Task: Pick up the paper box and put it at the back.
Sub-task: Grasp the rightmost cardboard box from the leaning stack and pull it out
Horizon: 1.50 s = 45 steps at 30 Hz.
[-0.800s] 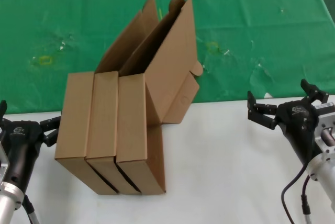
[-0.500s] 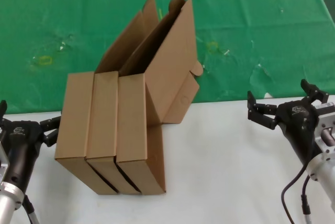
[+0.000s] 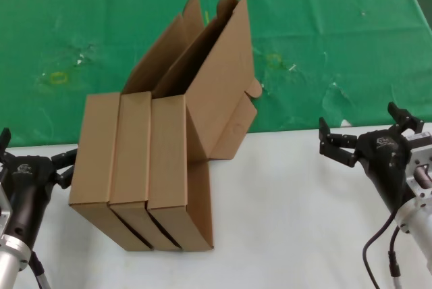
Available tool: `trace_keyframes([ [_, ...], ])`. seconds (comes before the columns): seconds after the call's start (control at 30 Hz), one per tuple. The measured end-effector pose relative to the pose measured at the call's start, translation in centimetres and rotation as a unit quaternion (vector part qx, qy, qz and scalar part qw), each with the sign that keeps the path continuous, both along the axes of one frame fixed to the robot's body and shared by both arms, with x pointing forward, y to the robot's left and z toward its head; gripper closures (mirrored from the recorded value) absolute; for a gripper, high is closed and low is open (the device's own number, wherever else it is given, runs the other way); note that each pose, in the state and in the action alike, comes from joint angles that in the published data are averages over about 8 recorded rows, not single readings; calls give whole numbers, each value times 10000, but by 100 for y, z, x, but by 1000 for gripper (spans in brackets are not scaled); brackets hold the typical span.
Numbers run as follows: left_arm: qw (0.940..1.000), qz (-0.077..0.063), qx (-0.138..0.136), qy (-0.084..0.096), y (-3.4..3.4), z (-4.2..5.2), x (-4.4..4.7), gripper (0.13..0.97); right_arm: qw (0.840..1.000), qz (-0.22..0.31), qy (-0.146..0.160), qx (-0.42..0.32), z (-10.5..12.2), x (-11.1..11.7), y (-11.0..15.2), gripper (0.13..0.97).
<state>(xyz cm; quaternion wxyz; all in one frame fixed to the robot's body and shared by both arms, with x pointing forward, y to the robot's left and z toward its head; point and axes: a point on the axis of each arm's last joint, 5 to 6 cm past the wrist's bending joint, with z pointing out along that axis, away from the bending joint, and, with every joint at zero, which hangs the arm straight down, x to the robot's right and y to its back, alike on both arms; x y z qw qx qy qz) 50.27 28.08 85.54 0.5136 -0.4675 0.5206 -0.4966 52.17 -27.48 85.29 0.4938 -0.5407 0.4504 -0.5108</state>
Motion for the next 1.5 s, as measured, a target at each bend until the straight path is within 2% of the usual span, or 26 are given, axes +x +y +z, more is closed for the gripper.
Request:
trace_keyframes([
  [0.27,10000,0,0,0,0,0,0,183,10000,0,0,0,0,0,0,130],
  [0.57,10000,0,0,0,0,0,0,306,10000,13,-4,4,1,-2,-1,130],
  [0.63,10000,0,0,0,0,0,0,355,10000,68,-22,-4,3,-7,0,130],
  [0.77,10000,0,0,0,0,0,0,452,9989,446,-104,-93,0,-51,4,130],
  [0.87,10000,0,0,0,0,0,0,500,9932,1115,-209,-257,-14,-125,-10,130],
  [0.97,10000,0,0,0,0,0,0,500,9774,2048,-287,-430,-32,-209,-51,130],
  [1.2,10000,0,0,0,0,0,0,691,9092,4102,-334,-631,-82,-249,-222,130],
  [1.33,10000,0,0,0,0,0,0,774,8719,4821,-424,-748,-131,-159,-292,130],
  [1.5,10000,0,0,0,0,0,0,867,8389,5340,-551,-901,-209,-29,-197,130],
])
